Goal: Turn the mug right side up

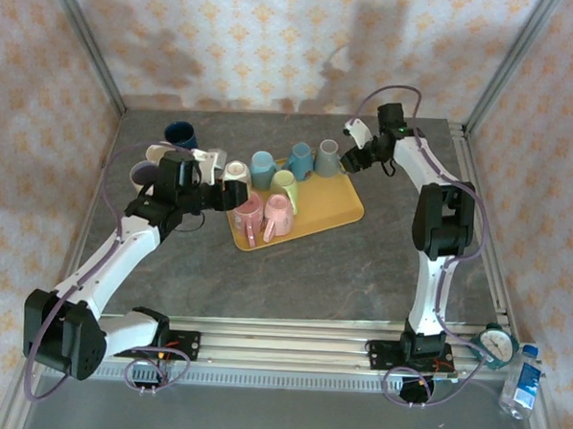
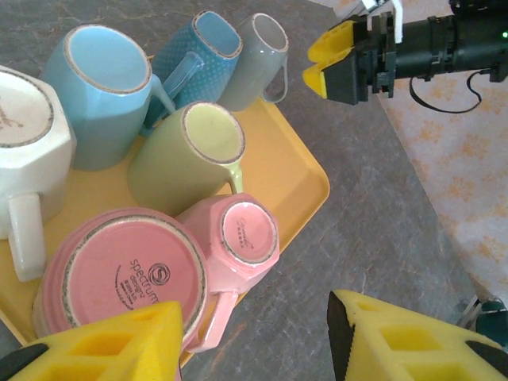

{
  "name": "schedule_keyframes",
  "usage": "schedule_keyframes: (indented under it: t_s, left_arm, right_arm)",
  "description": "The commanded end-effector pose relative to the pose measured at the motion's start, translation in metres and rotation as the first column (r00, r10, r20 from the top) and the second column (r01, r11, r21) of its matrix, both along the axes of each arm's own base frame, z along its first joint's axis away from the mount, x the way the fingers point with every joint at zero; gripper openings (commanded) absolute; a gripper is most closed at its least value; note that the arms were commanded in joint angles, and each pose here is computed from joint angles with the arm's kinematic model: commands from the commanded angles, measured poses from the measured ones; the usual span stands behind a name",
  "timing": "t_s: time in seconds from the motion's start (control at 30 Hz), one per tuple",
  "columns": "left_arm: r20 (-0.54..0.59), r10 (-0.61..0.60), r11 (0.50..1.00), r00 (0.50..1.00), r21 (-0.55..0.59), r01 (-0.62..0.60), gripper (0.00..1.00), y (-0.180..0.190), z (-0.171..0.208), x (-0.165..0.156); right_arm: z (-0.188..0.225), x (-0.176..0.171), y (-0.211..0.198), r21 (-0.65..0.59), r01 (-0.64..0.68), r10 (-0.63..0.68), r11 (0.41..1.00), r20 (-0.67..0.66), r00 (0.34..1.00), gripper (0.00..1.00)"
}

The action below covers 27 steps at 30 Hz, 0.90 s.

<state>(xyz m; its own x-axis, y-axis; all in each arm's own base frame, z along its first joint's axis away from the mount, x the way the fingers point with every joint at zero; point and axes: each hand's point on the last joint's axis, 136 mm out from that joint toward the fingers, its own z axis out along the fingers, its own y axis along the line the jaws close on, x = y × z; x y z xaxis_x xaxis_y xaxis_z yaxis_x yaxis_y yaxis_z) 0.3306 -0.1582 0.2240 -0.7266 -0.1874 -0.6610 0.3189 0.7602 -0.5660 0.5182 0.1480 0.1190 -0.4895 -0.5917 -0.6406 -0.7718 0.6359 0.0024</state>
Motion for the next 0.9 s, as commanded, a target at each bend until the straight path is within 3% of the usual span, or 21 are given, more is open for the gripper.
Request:
schedule_keyframes:
  t_s: [0.0, 0.1, 0.87]
  left_arm:
    - [0.030, -0.047, 0.999, 0.998, 0.005, 0.047, 0.51, -0.007, 0.013, -0.001]
    - [0.031, -0.050, 0.999, 0.998, 0.010, 0.049, 0.51, -0.007, 0.011, 0.000]
    - [-0.002, -0.036, 0.999, 0.999, 0.020, 0.036, 0.50, -0.006, 0.001, 0.002]
  right_arm:
    - [-0.003, -0.010, 0.011, -0.027, -0.196, 0.196, 0.980, 0.038, 0.980, 0.53]
    - [-0.010, -0.015, 0.013, -0.036, -0.266, 0.267, 0.963, 0.030, 0.963, 0.53]
    - [-0.034, 0.003, 0.027, -0.040, -0.276, 0.276, 0.960, -0.007, 0.961, 0.38]
